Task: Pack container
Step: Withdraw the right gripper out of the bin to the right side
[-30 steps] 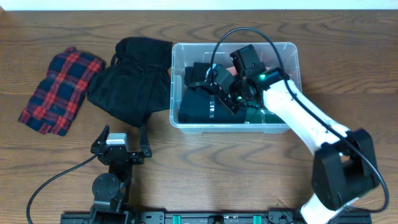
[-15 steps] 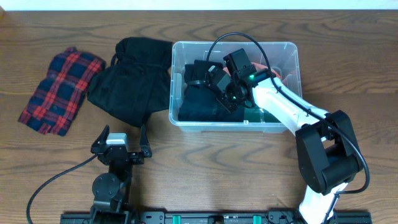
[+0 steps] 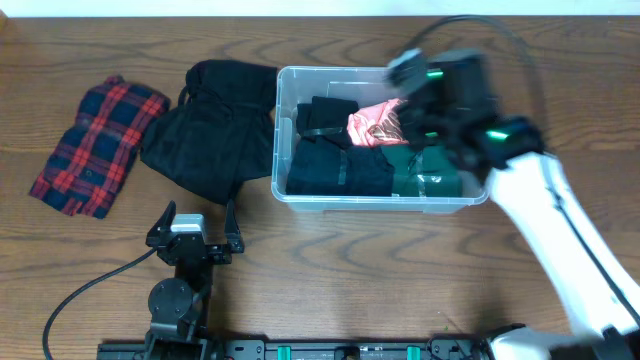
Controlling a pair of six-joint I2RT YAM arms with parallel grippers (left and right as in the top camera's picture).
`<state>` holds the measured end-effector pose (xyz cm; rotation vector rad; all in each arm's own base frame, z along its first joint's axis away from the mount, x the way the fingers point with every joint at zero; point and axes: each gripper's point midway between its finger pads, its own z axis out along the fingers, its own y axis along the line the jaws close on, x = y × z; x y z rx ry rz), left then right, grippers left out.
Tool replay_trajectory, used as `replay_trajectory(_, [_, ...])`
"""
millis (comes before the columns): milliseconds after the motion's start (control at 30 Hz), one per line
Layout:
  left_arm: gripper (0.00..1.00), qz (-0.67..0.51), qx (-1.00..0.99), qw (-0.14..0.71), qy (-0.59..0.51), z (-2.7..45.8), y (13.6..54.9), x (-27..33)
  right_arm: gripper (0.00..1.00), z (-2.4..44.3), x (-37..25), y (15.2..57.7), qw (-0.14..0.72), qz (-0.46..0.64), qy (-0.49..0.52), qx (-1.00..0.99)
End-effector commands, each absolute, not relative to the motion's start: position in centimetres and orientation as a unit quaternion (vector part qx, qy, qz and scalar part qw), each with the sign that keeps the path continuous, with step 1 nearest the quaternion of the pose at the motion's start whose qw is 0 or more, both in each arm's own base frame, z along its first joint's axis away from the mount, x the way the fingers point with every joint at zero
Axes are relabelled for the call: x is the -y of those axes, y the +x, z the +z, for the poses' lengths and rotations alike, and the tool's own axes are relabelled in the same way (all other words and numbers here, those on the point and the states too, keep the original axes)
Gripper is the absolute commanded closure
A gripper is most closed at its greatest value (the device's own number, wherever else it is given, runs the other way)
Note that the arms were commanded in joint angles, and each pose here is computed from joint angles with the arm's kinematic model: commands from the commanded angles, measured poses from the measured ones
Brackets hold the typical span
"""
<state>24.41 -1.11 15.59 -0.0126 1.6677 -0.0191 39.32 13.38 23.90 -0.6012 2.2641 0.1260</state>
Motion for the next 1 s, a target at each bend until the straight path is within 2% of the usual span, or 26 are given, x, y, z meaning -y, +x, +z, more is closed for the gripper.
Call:
replay_trajectory(0, [0.02, 0.005, -0.757, 0.653, -0.004, 13.8, 24.4, 0.8, 0.27, 26.6, -6.1, 39.3, 0.409, -0.036, -0.142, -0.901])
replay_trajectory(33, [0.02, 0.005, -0.757, 0.653, -0.004, 13.8, 24.4, 0.8, 0.01, 27.1, -3.5, 38.9, 0.409, -0.059, -0.109, -0.904])
replay_trajectory(100, [0.02, 0.005, -0.757, 0.653, -0.004, 13.8, 24.4, 0.8, 0.01, 27.7, 1.2, 37.8, 0.403, -0.103, -0.037, -0.909])
replay_trajectory(200, [0.02, 0.005, -0.757, 0.653, -0.004, 13.8, 24.4, 0.8, 0.01, 27.8, 5.8, 36.4, 0.383, -0.150, 0.019, -0.911])
replay_trajectory(333, [0.02, 0.005, -0.757, 0.653, -0.004, 13.8, 24.4, 0.8, 0.01, 27.0, 9.2, 35.1, 0.358, -0.165, 0.061, -0.917])
replay_trajectory(967, [0.02, 0.005, -0.757, 0.653, -0.004, 13.8, 24.4, 0.8, 0.01, 26.8, 10.2, 34.6, 0.350, -0.170, 0.074, -0.918])
